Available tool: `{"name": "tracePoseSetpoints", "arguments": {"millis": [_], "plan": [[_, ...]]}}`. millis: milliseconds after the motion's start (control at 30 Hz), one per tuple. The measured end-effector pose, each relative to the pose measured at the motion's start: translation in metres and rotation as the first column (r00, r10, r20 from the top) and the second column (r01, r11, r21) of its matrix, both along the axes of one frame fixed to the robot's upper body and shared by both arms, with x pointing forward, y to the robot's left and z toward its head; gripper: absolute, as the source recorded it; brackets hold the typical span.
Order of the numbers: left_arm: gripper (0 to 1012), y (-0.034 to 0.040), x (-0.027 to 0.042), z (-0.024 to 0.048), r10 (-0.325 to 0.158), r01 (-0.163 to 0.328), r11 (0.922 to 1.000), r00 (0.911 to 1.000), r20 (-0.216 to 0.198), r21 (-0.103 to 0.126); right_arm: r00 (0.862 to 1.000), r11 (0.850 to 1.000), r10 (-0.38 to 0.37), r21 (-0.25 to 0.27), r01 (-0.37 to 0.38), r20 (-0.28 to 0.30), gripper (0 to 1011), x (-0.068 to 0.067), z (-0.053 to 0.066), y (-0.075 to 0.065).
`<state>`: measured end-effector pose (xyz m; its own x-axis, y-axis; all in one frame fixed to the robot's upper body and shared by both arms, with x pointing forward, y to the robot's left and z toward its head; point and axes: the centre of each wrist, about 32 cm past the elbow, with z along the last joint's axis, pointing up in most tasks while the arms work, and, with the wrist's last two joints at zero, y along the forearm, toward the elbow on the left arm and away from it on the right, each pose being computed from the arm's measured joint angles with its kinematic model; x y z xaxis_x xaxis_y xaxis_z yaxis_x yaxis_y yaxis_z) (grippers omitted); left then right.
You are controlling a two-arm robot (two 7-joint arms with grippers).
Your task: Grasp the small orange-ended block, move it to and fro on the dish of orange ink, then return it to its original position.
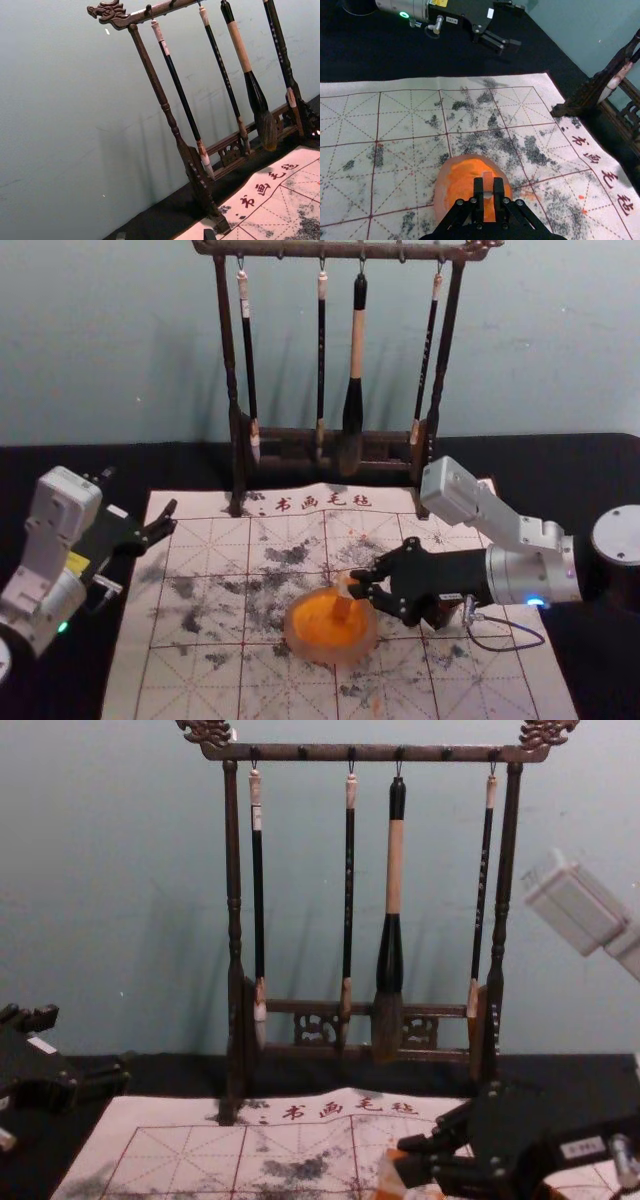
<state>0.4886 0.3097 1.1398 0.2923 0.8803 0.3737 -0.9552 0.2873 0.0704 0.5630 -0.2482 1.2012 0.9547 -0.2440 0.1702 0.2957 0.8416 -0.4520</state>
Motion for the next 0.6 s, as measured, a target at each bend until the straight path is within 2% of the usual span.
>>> {"name": "tracePoseSetpoints", "arguments": {"millis": [600], "plan": [[1001,0.0000,0.0000,0.0000,0.000,0.000,1.0000,1.0000,0.000,0.000,0.999,0.999,0.036,0.006,-0.036,-0.022,84,-0.017,-0.001,-0.007]]}}
